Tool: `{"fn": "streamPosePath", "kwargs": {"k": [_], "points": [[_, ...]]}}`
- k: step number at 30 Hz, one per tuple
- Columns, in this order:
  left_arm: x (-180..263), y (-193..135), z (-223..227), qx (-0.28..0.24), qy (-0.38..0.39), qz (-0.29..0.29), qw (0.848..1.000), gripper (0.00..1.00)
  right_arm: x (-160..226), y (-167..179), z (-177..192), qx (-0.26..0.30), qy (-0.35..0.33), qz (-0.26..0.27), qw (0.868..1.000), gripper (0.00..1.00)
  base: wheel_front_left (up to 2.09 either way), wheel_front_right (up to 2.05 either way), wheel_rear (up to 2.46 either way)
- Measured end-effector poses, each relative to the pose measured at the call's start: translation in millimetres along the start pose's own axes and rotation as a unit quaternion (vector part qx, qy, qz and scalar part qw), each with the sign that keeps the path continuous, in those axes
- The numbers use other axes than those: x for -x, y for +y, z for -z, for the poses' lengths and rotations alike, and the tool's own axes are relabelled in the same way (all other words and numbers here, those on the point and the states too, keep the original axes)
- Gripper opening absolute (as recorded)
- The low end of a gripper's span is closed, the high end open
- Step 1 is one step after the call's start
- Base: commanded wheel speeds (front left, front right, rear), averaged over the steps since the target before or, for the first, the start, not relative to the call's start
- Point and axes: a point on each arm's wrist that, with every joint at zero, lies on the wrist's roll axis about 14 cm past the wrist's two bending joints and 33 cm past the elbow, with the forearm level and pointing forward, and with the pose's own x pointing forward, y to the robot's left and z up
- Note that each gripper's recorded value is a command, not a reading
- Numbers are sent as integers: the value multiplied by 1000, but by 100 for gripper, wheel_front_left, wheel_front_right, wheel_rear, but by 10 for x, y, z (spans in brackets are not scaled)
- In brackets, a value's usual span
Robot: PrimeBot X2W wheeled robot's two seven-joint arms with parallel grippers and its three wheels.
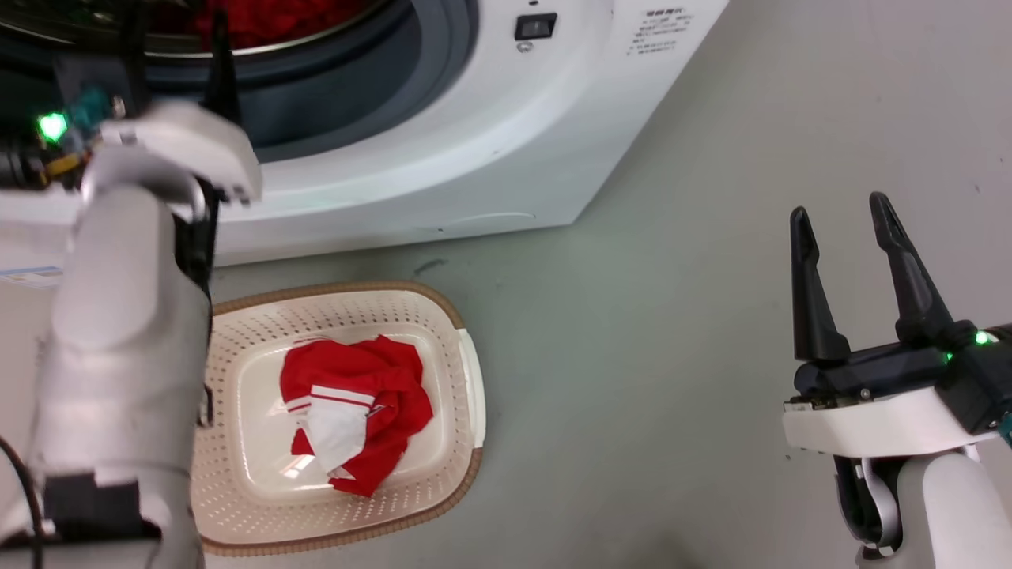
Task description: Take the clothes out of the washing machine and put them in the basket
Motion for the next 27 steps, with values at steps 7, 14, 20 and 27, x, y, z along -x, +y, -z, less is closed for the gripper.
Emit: {"fn": "streamPosePath", "kwargs": {"k": [7, 14, 20, 27], "points": [[-506, -59, 161, -9, 61, 25, 998, 100, -64, -103, 104, 1, 10, 12, 1000, 100, 0, 0, 0], [-857, -43, 482, -17, 150, 35, 988, 100, -63, -257, 271, 0, 32, 34, 999, 100, 0, 0, 0], [-1036, -91, 772, -19, 218, 45, 975, 100, -44, -360, 401, 5, 50, 48, 998, 100, 0, 0, 0], [-1088, -161, 1043, -44, 280, 59, 957, 100, -38, -417, 485, 10, 62, 55, 997, 100, 0, 0, 0]]}}
